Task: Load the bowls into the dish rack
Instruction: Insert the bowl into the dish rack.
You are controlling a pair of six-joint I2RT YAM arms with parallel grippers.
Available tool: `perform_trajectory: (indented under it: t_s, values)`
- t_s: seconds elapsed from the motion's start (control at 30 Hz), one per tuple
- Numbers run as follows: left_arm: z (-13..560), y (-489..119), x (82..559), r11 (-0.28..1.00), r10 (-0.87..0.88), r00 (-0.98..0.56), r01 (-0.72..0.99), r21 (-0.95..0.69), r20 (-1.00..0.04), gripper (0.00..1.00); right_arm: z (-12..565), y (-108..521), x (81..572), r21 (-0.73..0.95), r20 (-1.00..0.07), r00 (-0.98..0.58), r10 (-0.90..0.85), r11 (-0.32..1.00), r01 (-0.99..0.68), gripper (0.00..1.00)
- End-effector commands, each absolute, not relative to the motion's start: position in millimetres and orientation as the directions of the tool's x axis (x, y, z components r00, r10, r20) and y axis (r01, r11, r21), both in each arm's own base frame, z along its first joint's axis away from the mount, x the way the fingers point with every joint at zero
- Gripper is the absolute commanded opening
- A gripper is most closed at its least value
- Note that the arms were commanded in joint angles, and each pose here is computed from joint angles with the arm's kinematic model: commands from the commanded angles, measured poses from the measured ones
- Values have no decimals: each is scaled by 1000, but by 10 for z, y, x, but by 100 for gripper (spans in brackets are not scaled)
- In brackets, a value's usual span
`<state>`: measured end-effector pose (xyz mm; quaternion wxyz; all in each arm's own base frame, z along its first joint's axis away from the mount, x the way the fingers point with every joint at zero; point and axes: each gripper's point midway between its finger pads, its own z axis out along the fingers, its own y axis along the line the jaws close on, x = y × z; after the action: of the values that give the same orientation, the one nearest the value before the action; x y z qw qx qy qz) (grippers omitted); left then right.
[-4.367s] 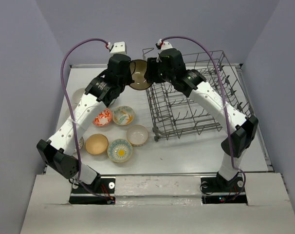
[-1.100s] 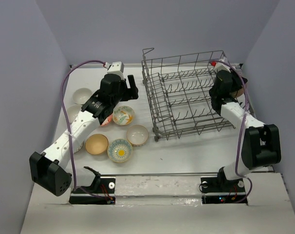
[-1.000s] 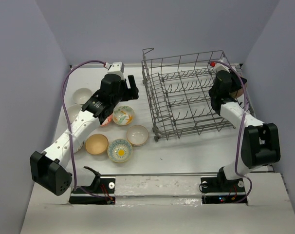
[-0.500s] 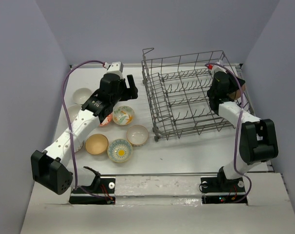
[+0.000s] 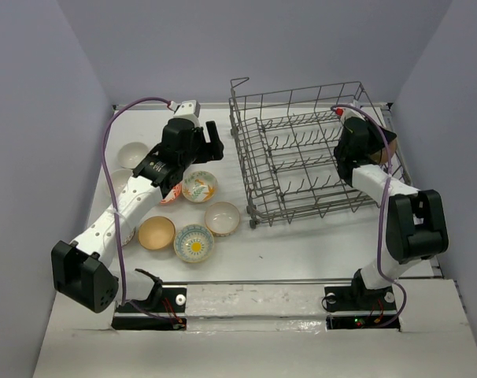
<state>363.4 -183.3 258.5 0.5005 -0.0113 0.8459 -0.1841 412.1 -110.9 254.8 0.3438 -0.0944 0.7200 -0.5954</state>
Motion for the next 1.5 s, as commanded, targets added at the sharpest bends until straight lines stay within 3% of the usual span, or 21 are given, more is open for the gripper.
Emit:
perform_trajectory:
  t_s: [0.0, 1.2, 1.47]
  values:
    - [2630, -1856, 3684, 924, -223, -479, 174, -341, -849, 87, 2731, -1164, 4053, -887, -461, -728, -508, 264, 378, 1]
    - [2569, -1856, 3715, 921, -227, -493, 171, -350, -840, 87, 2104, -952, 4231, -920, -363, -767, -530, 333, 205, 1]
    - [2559, -1859, 3720, 918, -230, -496, 175, -355, -837, 87, 1960, -888, 4271, -908, -370, -775, -512, 377, 185, 23]
